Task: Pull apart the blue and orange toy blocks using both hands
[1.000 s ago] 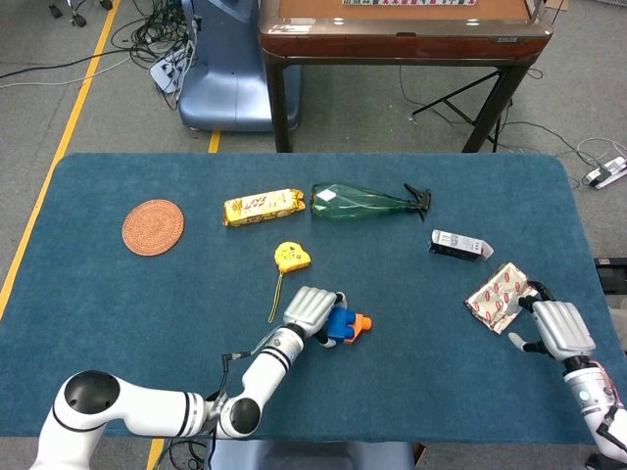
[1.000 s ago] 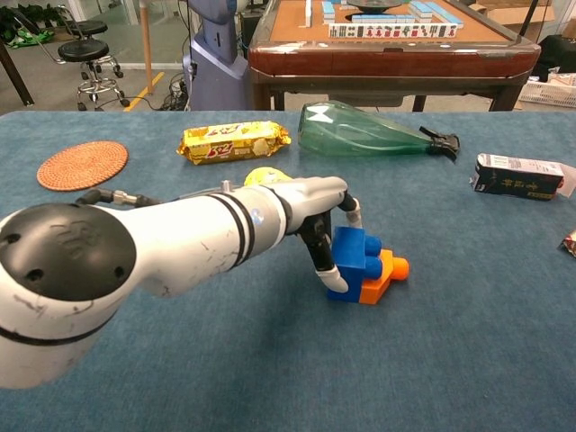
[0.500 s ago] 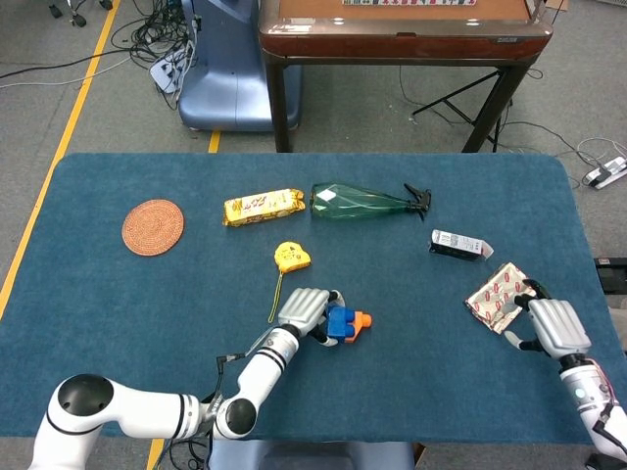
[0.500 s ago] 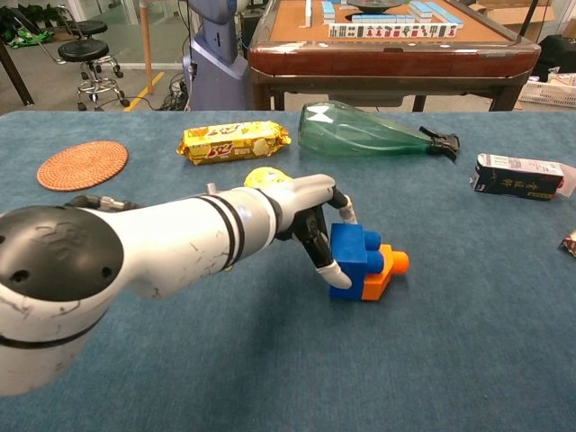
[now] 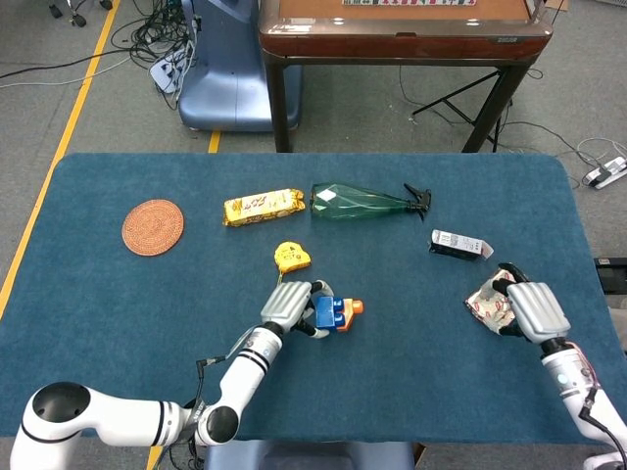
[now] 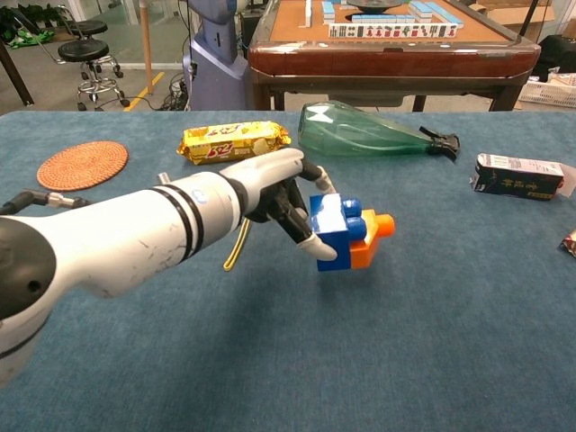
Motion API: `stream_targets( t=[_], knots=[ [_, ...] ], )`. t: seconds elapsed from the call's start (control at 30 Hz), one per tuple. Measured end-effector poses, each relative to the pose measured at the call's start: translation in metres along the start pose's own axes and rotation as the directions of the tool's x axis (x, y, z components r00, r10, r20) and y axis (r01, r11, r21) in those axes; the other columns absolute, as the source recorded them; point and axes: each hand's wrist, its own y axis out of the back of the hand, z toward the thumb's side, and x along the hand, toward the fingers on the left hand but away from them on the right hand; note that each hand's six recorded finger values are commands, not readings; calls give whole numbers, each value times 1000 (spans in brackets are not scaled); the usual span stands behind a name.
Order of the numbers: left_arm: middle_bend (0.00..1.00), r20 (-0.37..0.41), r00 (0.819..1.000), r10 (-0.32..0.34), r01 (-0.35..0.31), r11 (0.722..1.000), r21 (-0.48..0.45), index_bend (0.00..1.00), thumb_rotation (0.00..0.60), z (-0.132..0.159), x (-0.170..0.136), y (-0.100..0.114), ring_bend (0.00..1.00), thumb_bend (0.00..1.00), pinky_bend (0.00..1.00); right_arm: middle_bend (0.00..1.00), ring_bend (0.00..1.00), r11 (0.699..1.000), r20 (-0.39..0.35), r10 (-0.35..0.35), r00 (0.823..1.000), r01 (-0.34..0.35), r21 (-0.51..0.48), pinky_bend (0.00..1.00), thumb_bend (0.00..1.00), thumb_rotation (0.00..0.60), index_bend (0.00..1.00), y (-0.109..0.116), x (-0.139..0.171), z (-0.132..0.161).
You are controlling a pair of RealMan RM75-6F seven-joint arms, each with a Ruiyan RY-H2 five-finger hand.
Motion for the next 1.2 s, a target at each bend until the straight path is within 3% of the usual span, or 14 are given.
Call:
stream_targets(
  t=[0.3, 0.43, 0.67, 0.97, 1.2],
  knots=[
    [1000, -8, 999, 44, -44, 999, 7, 538, 600, -2, -13, 21, 1000, 276, 1000, 827, 912, 1000, -58, 11, 998, -11, 3, 956, 105, 600, 475, 23, -33, 48],
    [1000, -13, 999, 45, -45, 999, 6, 536, 600, 1, -18, 32, 1000, 276, 1000, 911, 991, 998, -68, 55, 996, -56, -15, 999, 84, 600, 475, 31, -49, 69],
    [1000, -5, 999, 50, -50, 999, 2, 535, 600, 13, -21, 42, 1000, 276, 1000, 1000, 1000, 989, -109, 143, 984, -147, -28, 1000, 70, 600, 475, 45, -80, 117],
    [1000, 6, 999, 33, -33, 999, -14, 529, 600, 29, -19, 44, 1000, 276, 1000, 1000, 1000, 972, -184, 229, 956, -233, 1, 1000, 55, 600, 475, 56, -105, 182],
    [1000, -2, 1000, 28, -28, 999, -31, 527, 600, 34, -16, 43, 1000, 276, 1000, 1000, 1000, 957, -192, 289, 938, -286, 46, 1000, 48, 600, 475, 55, -115, 213]
  ],
)
